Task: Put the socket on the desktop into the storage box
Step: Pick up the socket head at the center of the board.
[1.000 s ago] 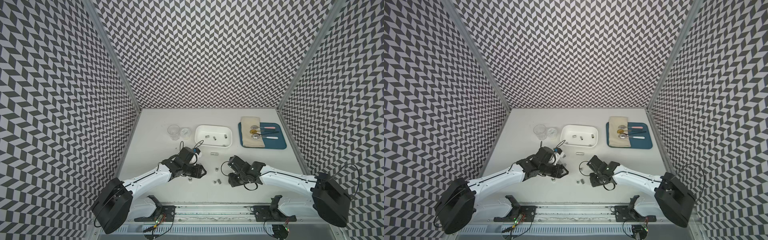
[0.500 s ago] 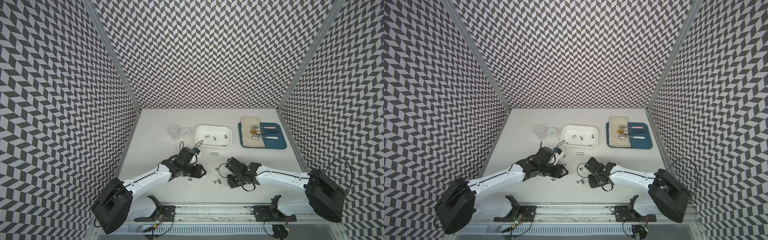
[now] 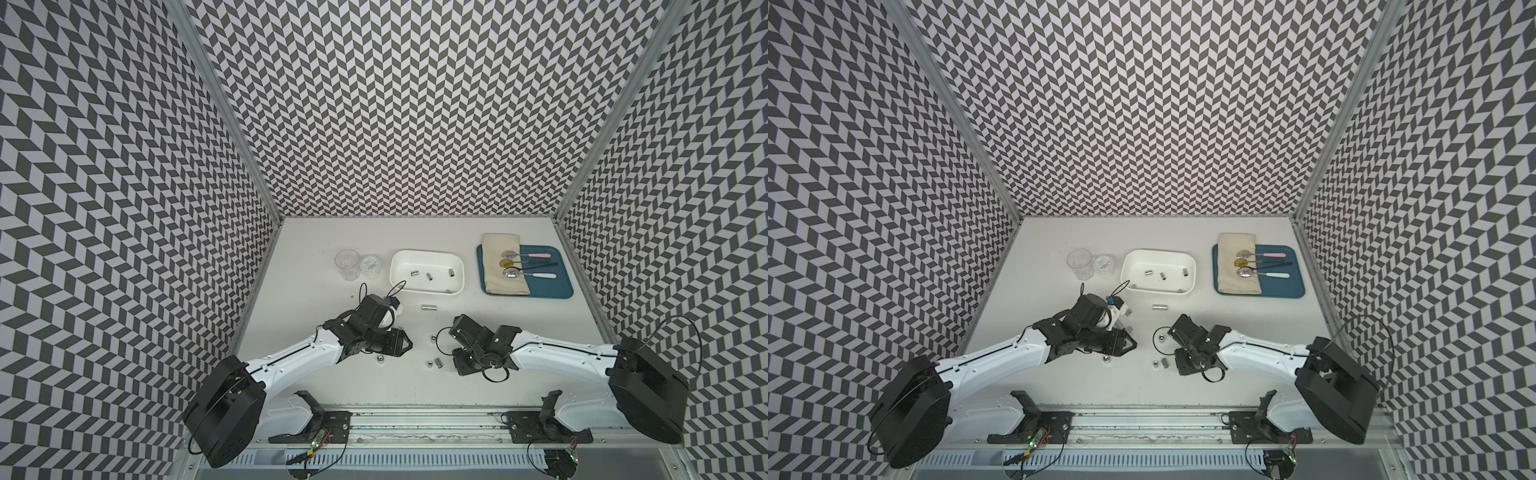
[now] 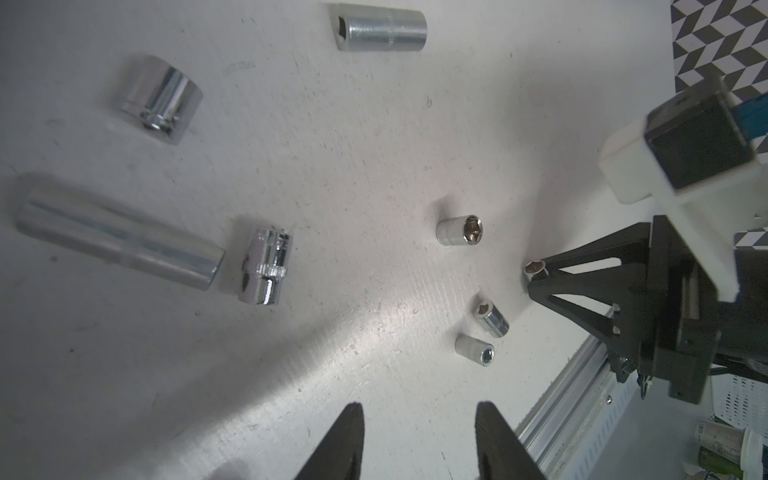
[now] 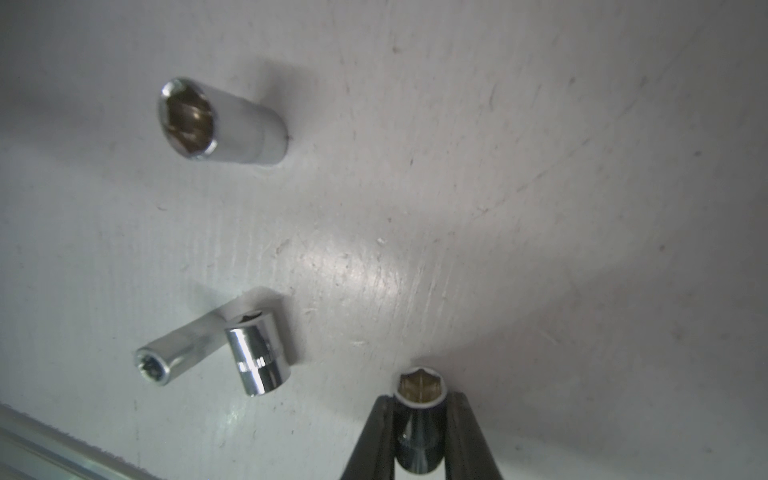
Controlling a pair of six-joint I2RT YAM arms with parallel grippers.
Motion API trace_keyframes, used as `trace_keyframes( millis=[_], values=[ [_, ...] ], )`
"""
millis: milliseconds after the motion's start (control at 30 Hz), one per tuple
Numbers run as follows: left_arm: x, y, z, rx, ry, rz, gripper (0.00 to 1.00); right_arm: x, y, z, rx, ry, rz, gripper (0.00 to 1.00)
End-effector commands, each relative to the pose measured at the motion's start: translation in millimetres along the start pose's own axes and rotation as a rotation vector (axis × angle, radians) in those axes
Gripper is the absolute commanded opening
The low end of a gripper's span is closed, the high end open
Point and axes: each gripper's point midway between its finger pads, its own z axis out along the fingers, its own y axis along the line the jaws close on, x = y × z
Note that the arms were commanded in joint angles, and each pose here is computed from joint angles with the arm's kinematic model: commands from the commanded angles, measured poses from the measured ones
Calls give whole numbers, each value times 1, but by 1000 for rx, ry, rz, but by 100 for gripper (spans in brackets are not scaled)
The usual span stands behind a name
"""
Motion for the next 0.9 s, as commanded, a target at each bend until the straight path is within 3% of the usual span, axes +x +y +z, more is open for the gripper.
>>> trace_keyframes(
  millis=[0, 233, 867],
  values=[
    [0, -1, 0, 0, -17, 4, 47, -2, -3, 0, 18, -24, 6, 16],
    [-6, -1, -4, -7, -47, -6, 48, -24, 3, -16, 27, -97, 5, 16],
    [-59, 16, -43, -35, -245, -92, 48, -138, 16, -69, 41, -299, -18, 16]
  ],
)
